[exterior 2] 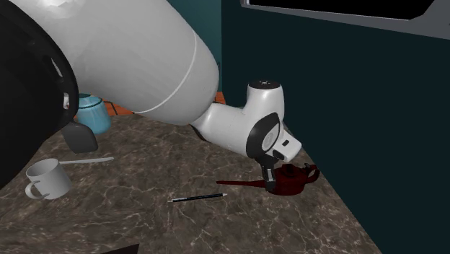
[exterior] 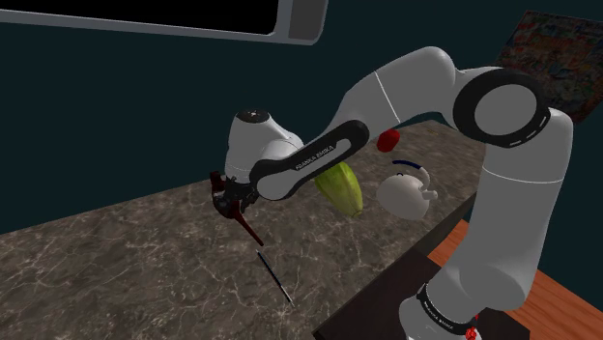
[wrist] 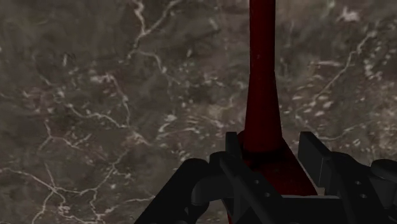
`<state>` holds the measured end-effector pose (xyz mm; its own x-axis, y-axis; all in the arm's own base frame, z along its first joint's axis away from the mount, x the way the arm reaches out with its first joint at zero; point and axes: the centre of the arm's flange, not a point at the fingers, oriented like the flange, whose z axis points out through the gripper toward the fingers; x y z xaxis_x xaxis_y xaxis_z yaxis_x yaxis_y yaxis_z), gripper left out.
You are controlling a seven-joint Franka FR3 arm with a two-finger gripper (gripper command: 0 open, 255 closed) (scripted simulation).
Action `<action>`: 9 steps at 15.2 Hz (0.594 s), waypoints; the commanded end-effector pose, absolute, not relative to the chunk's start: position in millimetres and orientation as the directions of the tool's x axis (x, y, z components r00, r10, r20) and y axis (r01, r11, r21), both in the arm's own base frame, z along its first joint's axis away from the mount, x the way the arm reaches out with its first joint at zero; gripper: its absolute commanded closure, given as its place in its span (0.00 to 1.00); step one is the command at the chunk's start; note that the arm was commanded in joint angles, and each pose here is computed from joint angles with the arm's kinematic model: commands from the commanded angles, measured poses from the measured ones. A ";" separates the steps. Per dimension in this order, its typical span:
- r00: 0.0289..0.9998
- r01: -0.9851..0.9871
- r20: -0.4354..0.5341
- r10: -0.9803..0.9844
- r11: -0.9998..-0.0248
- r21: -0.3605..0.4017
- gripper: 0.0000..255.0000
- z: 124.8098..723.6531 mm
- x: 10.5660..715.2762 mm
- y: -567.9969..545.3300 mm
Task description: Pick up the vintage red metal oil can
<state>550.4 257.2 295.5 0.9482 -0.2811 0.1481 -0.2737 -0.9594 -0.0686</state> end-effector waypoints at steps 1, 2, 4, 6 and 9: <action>0.948 -0.274 0.148 -0.282 -0.959 -0.069 1.00 295.1 550.6 257.0; 0.948 -0.274 0.148 -0.282 -0.959 -0.069 1.00 294.5 550.7 256.8; 0.948 -0.274 0.148 -0.282 -0.959 -0.069 1.00 305.1 550.7 256.8; 0.948 -0.274 0.148 -0.282 -0.959 -0.069 1.00 315.6 550.7 256.8; 0.948 -0.274 0.148 -0.282 -0.959 -0.069 1.00 331.5 550.7 256.8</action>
